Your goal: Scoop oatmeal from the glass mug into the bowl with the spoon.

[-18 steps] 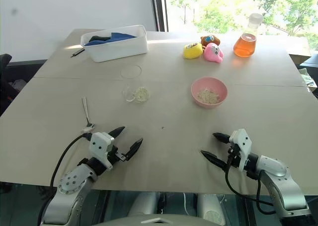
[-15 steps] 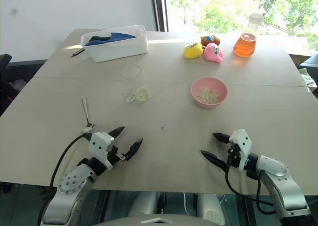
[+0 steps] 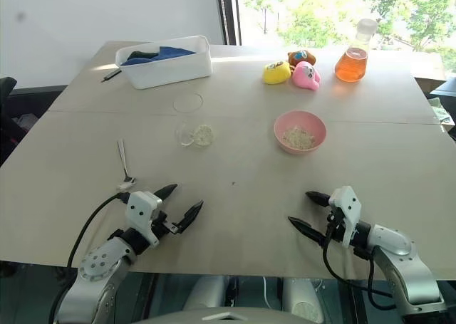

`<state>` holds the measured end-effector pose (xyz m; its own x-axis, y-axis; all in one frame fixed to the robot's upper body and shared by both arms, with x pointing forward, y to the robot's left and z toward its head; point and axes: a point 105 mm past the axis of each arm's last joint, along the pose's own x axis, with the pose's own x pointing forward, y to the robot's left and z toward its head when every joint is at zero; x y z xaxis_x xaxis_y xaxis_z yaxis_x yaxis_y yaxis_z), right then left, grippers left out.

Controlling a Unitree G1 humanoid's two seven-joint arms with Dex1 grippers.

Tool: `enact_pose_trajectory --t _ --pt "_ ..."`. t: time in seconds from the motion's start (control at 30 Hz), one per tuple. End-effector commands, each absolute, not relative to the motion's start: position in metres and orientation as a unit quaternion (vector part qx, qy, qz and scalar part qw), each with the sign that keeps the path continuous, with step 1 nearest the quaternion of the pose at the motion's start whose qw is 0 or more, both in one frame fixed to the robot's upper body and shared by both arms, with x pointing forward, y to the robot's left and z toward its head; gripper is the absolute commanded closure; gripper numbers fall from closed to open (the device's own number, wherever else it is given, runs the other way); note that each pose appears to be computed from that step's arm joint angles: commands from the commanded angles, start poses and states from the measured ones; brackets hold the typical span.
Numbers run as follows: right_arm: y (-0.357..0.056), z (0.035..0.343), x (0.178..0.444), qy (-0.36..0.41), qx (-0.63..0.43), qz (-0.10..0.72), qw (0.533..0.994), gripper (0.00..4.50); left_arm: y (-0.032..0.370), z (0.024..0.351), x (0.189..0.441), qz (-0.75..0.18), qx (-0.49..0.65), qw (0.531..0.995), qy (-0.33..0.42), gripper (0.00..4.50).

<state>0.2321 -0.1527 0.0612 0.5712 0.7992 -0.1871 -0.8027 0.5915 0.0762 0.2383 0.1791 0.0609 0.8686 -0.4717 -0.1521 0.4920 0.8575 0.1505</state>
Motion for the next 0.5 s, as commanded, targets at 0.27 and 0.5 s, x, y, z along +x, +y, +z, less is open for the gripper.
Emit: enact_pose_trajectory --t 0.27,0.5 --pt "-0.142 0.081 0.236 0.069 0.015 0.459 0.886 0.03 0.184 0.073 0.243 -0.222 0.097 0.969 0.035 0.00" --pt "-0.100 0.148 0.237 -0.023 0.027 0.531 0.847 0.03 0.209 0.092 0.267 -0.089 0.076 0.992 0.041 0.00"
